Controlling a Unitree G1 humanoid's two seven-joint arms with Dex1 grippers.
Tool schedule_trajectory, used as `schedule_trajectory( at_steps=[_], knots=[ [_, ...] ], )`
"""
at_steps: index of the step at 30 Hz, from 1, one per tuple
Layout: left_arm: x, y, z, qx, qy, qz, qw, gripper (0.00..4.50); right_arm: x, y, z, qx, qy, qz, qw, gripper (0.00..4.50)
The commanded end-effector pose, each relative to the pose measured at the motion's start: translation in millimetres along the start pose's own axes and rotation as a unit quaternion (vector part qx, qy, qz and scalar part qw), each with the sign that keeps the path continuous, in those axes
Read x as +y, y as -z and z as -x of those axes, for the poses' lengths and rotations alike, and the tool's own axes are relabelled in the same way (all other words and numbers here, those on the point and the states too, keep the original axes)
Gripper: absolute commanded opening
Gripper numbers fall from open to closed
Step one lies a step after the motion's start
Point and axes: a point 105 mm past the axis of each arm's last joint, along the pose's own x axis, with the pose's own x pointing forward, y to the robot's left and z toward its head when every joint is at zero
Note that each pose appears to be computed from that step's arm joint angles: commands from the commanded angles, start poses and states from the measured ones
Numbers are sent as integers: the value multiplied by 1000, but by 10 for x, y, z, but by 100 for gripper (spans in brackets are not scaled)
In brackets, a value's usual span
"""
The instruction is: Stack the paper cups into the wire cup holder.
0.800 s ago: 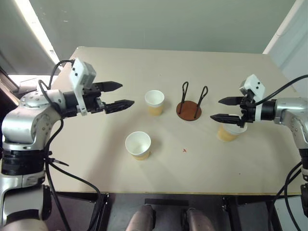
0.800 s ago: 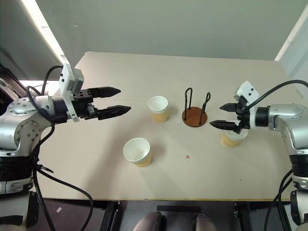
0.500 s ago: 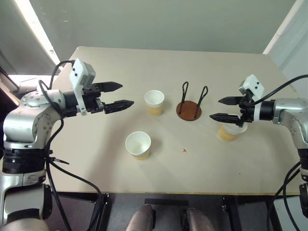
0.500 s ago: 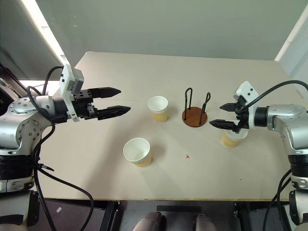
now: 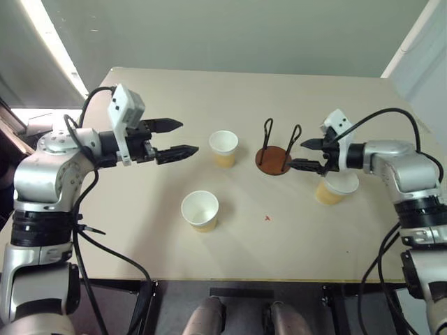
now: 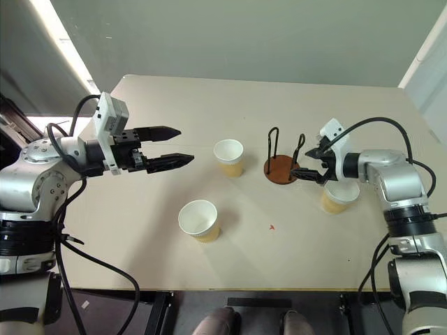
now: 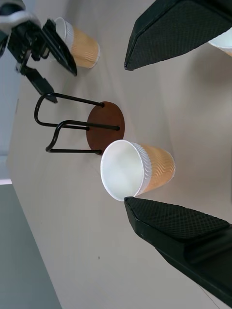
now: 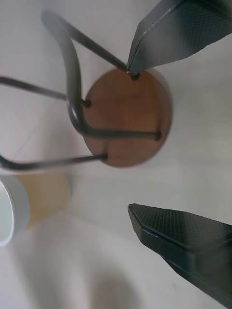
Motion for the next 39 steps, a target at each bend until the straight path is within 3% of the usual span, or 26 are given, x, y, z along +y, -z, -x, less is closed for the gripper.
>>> schedule_trajectory(
  at_steps=[1,7,10,18,21,29,39],
  knots=[
    [1,-140,30,-15,-3,-25,1000,450,-79,-121,-34,-12,18,19,1000,445],
    [3,-131,47,-11,-6,-26,1000,450,-115,-220,-131,-27,26,12,999,445],
    [-2,-124,55,-10,-6,-26,1000,450,-108,-297,-127,-46,20,-9,999,390],
    [-24,-91,69,5,2,-25,1000,450,-87,-415,-2,-65,2,-24,998,94],
    [-93,-55,49,18,24,-24,999,450,-16,-456,33,-73,-15,-18,997,3],
    [-351,-98,92,39,96,-29,994,450,368,-501,215,-58,-78,36,995,3],
    [-457,-182,152,54,149,-35,987,450,981,-207,505,21,-190,69,979,3]
  ],
)
